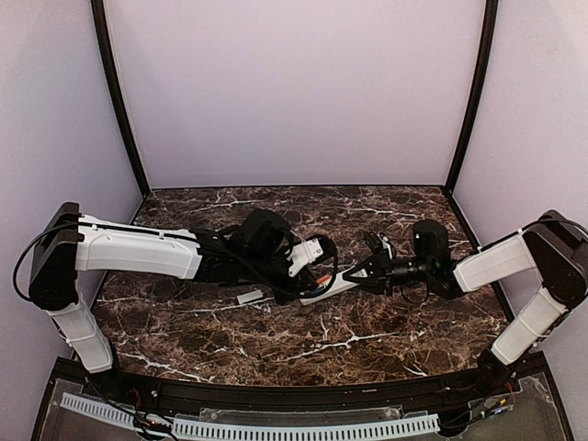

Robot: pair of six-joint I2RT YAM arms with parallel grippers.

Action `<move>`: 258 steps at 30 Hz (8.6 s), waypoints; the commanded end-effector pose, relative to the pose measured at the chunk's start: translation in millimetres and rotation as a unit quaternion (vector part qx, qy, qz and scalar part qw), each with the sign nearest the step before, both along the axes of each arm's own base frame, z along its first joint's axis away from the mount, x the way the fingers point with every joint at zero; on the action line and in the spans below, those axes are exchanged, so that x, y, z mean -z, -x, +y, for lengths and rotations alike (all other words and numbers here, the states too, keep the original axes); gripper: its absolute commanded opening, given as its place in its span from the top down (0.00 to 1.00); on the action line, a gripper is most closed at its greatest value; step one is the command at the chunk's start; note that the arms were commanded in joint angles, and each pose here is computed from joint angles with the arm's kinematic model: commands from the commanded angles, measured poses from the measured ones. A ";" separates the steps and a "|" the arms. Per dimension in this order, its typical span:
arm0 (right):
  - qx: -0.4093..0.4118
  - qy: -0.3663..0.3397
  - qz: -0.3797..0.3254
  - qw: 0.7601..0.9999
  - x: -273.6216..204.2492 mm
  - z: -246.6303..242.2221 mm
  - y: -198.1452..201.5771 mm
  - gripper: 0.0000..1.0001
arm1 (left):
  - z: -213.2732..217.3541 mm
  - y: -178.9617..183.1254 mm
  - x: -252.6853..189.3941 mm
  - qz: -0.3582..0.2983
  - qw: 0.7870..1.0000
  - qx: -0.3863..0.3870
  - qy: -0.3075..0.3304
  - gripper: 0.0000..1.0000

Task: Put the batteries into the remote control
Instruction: Load the battery into the battery compartment, then press the battery in the battery compartment.

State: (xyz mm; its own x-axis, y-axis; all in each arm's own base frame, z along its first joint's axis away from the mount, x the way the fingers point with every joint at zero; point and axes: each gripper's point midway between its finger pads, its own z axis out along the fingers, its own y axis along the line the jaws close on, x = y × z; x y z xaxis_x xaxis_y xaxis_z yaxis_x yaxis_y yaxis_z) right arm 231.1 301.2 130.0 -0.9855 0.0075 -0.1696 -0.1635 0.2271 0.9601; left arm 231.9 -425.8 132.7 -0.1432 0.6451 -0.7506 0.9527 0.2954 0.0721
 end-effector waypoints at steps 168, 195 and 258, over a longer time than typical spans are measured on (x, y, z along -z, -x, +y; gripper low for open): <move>-0.289 0.000 -0.077 0.954 -31.5 64.3 71.1 1.00 | 39.4 122.9 8.6 -0.052 0.931 0.358 -0.056 0.99; -0.276 -0.025 -0.104 0.955 -55.6 52.1 66.9 1.00 | 62.6 121.0 49.9 -0.051 0.921 0.352 -0.157 0.97; -0.078 0.080 -0.271 0.956 -77.3 30.2 -1.8 1.00 | 18.7 -23.9 -25.1 0.235 0.948 -0.133 0.167 0.59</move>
